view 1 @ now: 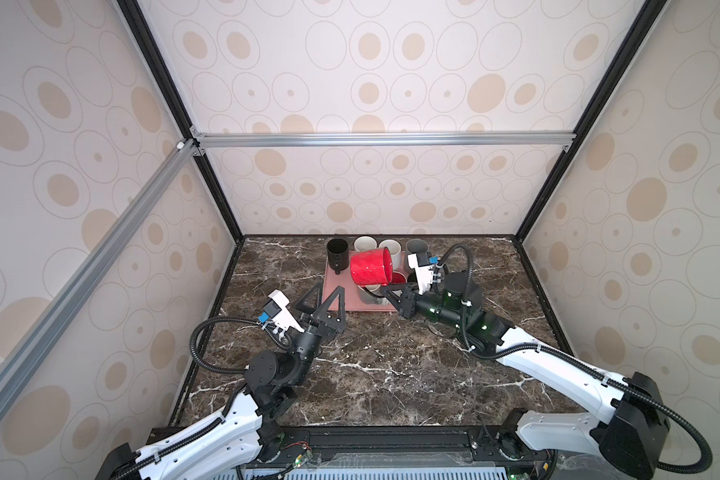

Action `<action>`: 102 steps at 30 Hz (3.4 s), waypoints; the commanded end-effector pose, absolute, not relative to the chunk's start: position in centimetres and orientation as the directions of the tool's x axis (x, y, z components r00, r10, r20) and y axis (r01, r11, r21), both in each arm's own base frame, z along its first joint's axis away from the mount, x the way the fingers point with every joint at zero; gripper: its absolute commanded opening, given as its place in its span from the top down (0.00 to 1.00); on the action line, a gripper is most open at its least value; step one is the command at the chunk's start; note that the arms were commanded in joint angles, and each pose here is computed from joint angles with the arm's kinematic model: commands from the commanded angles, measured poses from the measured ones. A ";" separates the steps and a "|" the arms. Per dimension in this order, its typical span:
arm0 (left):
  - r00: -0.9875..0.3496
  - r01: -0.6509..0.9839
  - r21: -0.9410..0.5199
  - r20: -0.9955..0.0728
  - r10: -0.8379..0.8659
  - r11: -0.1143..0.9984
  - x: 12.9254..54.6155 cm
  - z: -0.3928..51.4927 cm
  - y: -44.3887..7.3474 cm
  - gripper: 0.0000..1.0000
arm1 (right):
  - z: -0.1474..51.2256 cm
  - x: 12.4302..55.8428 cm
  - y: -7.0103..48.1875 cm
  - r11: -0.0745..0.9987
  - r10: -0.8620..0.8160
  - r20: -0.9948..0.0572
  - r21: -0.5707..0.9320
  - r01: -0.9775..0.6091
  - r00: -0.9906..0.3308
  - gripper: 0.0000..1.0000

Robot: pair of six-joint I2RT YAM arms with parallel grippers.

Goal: Turn the mug right side up

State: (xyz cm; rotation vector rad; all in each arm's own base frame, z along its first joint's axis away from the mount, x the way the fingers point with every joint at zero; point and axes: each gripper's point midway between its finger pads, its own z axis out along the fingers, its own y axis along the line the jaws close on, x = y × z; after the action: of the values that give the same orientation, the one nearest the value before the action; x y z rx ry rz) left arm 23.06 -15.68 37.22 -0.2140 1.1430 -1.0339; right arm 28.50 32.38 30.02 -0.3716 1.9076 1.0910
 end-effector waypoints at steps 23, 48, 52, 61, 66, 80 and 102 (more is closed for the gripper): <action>0.192 0.374 -0.623 -0.673 -0.714 0.687 21.8 35.8 -9.1 0.01 | 15.4 37.6 42.3 0.855 -0.446 -0.687 -0.136 -0.500 -0.574 1.00; 0.184 0.360 -0.614 -0.692 -0.698 0.703 21.8 35.4 -8.9 0.01 | 11.6 39.5 44.0 0.836 -0.508 -0.639 -0.203 -0.510 -0.578 0.60; 0.187 0.360 -0.612 -0.692 -0.697 0.704 21.7 35.5 -8.9 0.01 | 14.2 38.7 44.8 0.823 -0.453 -0.730 -0.122 -0.556 -0.511 0.43; 0.180 0.352 -0.605 -0.705 -0.686 0.714 21.9 35.3 -9.1 0.01 | 19.8 35.1 42.6 0.805 -0.301 -0.842 0.028 -0.593 -0.448 0.24; 0.163 0.339 -0.574 -0.744 -0.648 0.745 22.6 34.7 -10.0 0.01 | 21.1 32.6 38.4 0.822 -0.214 -0.872 0.083 -0.564 -0.440 0.20; 0.043 0.041 -0.373 -0.926 -0.375 0.927 31.7 29.1 -10.1 0.01 | 21.2 31.1 21.9 0.970 -0.079 -0.871 0.045 -0.239 -0.484 0.03; -0.273 -0.413 0.191 -0.959 0.079 0.891 39.0 17.0 4.2 0.01 | 20.3 30.9 7.4 0.971 0.141 -0.889 0.039 0.234 -0.436 0.01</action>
State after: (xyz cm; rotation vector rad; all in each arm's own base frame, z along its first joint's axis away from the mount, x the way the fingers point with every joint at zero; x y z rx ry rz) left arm 38.84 4.07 18.70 -0.2959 1.7560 0.4542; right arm 31.29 8.92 20.47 0.2207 2.0363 -0.0553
